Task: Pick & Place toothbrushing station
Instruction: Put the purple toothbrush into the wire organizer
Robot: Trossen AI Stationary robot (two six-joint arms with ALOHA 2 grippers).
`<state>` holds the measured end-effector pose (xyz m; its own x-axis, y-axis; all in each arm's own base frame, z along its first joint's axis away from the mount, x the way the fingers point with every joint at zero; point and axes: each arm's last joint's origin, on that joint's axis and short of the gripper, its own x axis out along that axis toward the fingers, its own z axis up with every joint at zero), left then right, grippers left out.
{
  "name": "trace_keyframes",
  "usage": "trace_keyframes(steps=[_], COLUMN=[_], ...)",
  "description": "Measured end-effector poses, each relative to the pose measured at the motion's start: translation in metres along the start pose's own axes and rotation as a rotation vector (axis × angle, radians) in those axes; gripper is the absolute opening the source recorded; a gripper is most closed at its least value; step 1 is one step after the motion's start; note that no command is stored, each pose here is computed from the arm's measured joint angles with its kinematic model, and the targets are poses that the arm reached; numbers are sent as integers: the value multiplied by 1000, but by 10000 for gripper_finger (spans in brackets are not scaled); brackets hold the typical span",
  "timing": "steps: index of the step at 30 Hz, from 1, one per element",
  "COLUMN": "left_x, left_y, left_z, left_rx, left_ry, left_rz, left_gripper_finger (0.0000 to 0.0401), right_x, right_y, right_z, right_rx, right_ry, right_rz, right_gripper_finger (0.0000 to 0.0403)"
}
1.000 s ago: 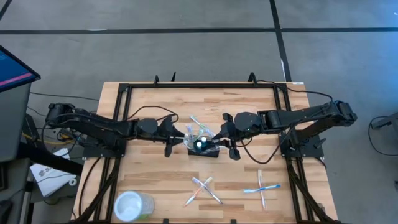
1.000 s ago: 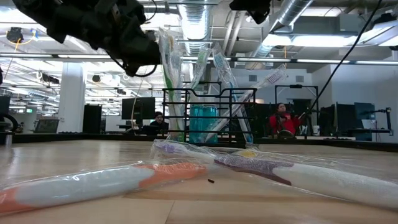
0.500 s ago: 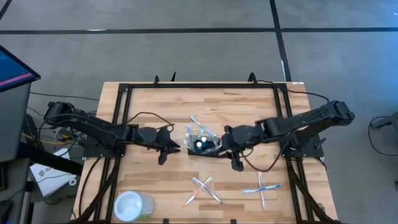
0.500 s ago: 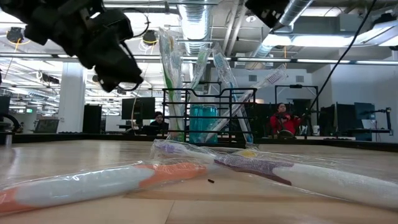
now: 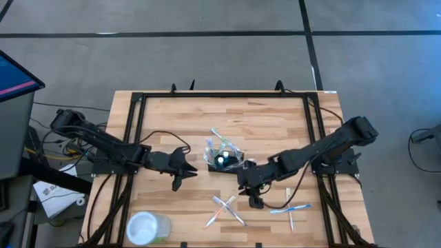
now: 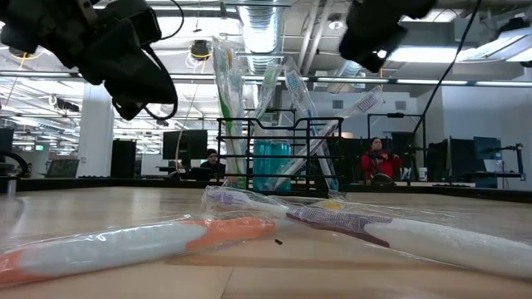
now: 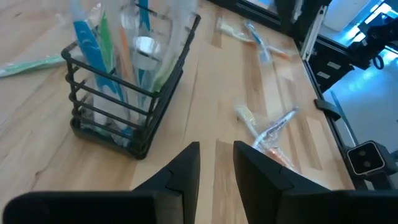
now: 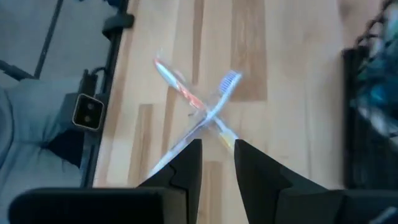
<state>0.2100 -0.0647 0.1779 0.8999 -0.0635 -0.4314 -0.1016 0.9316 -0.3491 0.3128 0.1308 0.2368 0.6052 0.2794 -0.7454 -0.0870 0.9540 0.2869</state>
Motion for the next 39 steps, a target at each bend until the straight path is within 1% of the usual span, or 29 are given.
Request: trace_keyframes(steps=[1, 5, 8, 13, 17, 28, 39], left_x=[-1, -3, -4, -4, -4, -4, -4], left_y=[-1, -5, -6, -7, -7, -8, -8], left_z=[-2, -3, -1, -1, 0, 1, 1], left_rx=[4, 10, 7, 7, 9, 11, 12], left_ry=[0, -10, -28, -36, -39, -49, -53], left_rz=[-4, -3, -8, -9, -11, -17, -14], left_gripper_finger=[92, 92, 92, 92, 92, 92, 92], right_x=[6, 26, 40, 61, 72, 97, 101], right_y=[2, 6, 7, 8, 10, 9, 12], right_z=[1, -4, -12, -14, -15, -18, -17], right_rx=[6, 54, 77, 117, 129, 148, 176], right_ry=[-15, 2, 51, 82, 98, 137, 118], right_rz=[11, 19, 2, -12, -19, -44, -28], right_gripper_finger=[86, 86, 86, 86, 86, 86, 86])
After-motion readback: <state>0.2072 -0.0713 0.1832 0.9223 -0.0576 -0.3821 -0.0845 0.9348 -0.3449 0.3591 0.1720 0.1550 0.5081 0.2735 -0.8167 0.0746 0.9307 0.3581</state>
